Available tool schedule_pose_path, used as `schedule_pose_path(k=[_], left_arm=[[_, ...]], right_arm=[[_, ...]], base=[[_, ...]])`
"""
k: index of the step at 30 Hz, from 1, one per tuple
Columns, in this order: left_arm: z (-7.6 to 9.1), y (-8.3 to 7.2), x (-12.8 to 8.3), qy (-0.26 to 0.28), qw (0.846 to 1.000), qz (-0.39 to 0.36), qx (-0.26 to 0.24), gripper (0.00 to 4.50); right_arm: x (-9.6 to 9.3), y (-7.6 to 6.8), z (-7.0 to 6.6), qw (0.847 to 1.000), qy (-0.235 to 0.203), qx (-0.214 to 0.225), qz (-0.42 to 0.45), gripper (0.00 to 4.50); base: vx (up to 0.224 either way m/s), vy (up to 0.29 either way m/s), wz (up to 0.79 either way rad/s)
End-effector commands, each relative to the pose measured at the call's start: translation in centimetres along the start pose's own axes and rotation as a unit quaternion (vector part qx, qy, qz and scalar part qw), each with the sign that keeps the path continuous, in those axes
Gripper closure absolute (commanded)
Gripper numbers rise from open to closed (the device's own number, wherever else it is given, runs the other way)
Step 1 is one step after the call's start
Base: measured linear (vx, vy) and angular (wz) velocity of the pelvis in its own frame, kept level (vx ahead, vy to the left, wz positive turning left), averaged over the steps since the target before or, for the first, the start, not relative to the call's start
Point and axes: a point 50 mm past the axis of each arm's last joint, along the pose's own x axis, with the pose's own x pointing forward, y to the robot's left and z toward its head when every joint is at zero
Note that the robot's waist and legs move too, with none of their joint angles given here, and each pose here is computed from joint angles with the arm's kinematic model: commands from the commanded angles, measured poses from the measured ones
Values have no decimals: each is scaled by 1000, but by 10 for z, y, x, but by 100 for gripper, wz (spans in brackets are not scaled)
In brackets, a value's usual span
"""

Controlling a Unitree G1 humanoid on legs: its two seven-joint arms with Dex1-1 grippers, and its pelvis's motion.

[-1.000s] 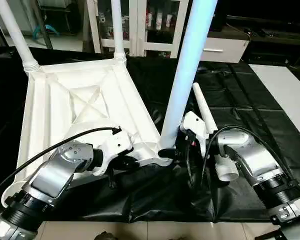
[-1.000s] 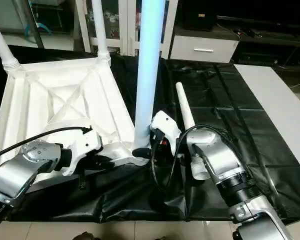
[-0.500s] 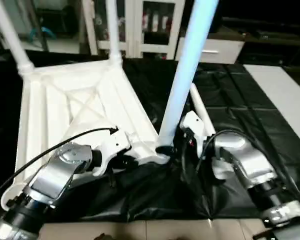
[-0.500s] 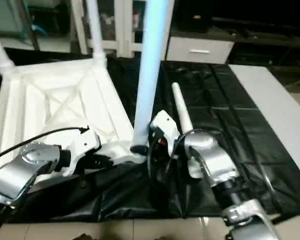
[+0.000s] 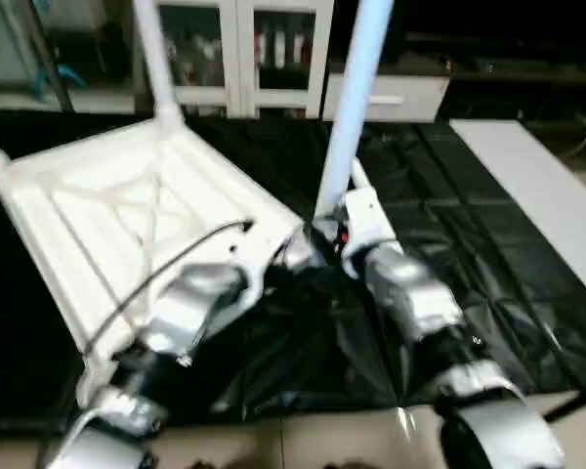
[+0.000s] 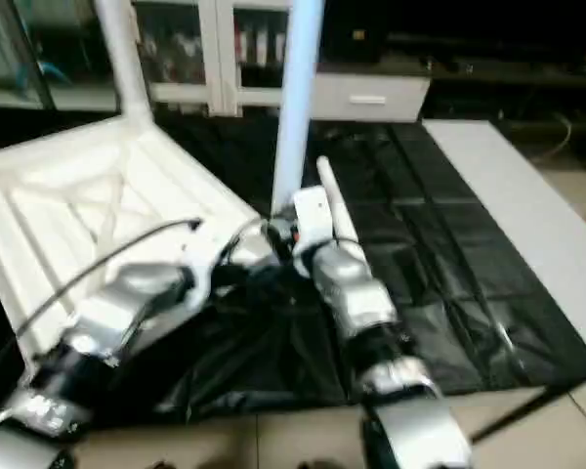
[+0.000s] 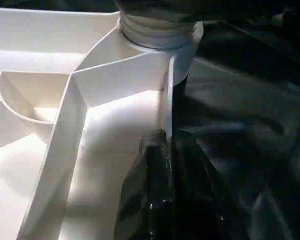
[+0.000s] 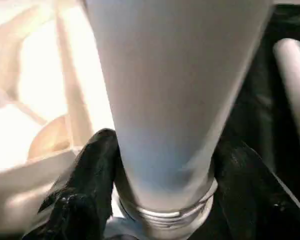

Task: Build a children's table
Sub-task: Rotate leg to tighten

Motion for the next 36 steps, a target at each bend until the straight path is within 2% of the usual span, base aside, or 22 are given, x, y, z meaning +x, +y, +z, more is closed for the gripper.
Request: schedule_pose_path(k=[1, 5, 9, 11, 12, 14, 16, 17, 19, 23, 24, 27, 29, 30, 32, 36], left_arm=[[12, 16, 1, -26, 996, 80, -11, 450], [11, 17, 0, -22, 996, 84, 0, 450], [10, 17, -1, -19, 997, 81, 3, 450], [8, 19, -4, -15, 997, 74, 7, 450], [7, 19, -5, -14, 997, 71, 8, 450], [5, 19, -8, -10, 998, 59, 14, 450], [2, 16, -12, -5, 999, 27, 29, 450], [0, 15, -14, -1, 999, 12, 38, 450], [-4, 14, -16, 8, 999, -3, 46, 450], [-12, 7, -31, 18, 993, -80, 82, 450], [-15, 5, -37, 24, 990, -104, 92, 450], [-19, 4, -46, 31, 984, -134, 114, 450], [-22, 6, -56, 31, 977, -163, 132, 450], [-22, 6, -56, 31, 977, -163, 132, 450], [-23, 4, -64, 25, 967, -203, 148, 450], [-23, -3, -74, 28, 953, -259, 155, 450]], right_arm=[[4, 6, -23, 997, 51, 28, -41, 200], [9, 18, -18, 998, 38, 50, -29, 200], [10, 20, -15, 998, 29, 52, -21, 200], [9, 20, -9, 998, 6, 62, 10, 200], [9, 20, -7, 998, 2, 62, 17, 166], [7, 18, -1, 997, -13, 63, 39, 130], [2, 12, 7, 996, -30, 57, 66, 126], [-1, 8, 11, 995, -37, 55, 75, 100], [-4, 5, 14, 993, -39, 56, 92, 100], [-22, -11, 22, 981, -38, -8, 190, 55], [-32, -17, 23, 970, -31, -44, 236, 51], [-48, -25, 19, 948, -3, -105, 301, 32], [-66, -38, 9, 919, 48, -160, 358, 12], [-66, -38, 9, 919, 48, -160, 358, 3], [-75, -45, 6, 904, 75, -180, 380, 3], [-78, -48, 4, 895, 90, -196, 389, 3]], base=[[0, 0, 0], [0, 0, 0], [0, 0, 0], [0, 0, 0], [0, 0, 0], [0, 0, 0], [0, 0, 0], [0, 0, 0], [0, 0, 0], [0, 0, 0], [59, 7, 1], [41, 8, 1], [0, 0, 0], [0, 0, 0], [0, 0, 0], [0, 0, 0]])
